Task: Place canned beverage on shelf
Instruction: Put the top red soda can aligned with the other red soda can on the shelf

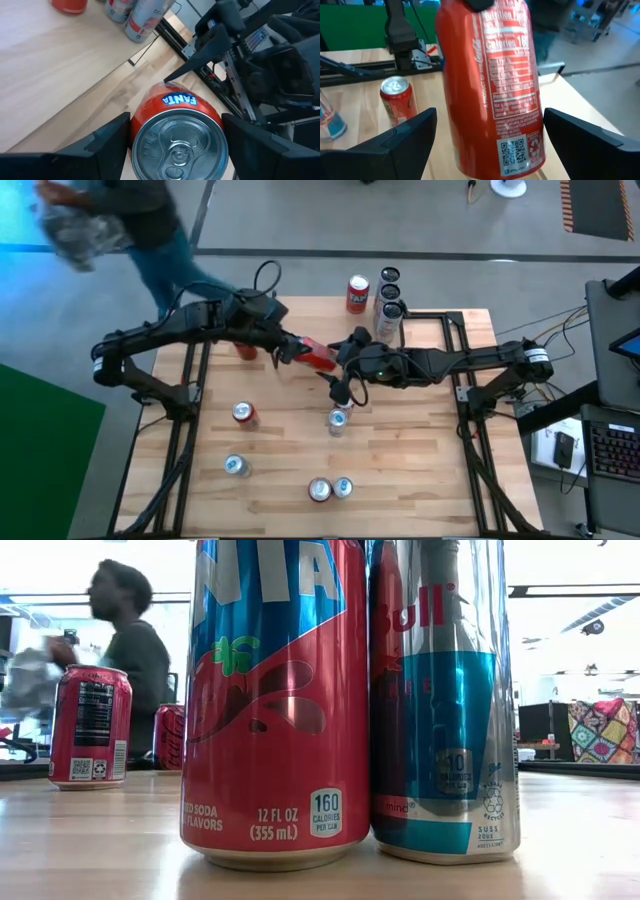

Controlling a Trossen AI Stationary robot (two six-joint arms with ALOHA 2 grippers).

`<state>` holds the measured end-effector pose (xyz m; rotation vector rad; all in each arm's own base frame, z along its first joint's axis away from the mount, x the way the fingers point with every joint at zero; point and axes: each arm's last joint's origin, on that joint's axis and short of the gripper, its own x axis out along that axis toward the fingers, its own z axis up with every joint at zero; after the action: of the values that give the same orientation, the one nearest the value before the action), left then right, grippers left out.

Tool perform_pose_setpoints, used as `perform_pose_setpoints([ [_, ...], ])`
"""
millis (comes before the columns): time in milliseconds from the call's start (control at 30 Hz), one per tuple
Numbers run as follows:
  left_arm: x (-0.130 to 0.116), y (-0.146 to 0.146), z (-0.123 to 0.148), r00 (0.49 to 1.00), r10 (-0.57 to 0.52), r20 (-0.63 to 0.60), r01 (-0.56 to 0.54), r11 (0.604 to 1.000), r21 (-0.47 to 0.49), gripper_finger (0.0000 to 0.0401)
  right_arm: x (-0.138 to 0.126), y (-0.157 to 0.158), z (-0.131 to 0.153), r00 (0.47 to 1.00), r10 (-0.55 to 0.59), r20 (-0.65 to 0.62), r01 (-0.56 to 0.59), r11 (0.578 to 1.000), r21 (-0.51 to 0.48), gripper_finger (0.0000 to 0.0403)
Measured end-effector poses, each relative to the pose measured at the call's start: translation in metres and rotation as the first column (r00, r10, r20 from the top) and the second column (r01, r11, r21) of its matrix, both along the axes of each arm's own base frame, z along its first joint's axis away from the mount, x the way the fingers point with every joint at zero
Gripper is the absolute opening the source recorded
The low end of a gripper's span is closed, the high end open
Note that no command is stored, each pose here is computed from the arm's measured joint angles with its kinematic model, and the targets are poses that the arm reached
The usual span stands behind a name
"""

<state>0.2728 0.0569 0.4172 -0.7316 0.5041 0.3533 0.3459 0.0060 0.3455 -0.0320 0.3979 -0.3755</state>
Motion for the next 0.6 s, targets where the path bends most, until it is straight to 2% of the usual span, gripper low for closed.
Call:
perform_pose_setpoints([
  [333,0.009,-0.007,-0.004,1.0,-0.005,-0.003,0.005,0.999,-0.033,0.0269,-0.001,0.0,-0.003,1.0,-0.002,-0.016,0.002,0.999,0.037,0.0354],
  [600,0.016,-0.015,-0.004,0.999,-0.035,0.026,0.036,0.999,-0.027,0.0269,-0.001,0.003,-0.005,0.999,0.048,-0.014,-0.045,0.989,0.142,0.0354],
])
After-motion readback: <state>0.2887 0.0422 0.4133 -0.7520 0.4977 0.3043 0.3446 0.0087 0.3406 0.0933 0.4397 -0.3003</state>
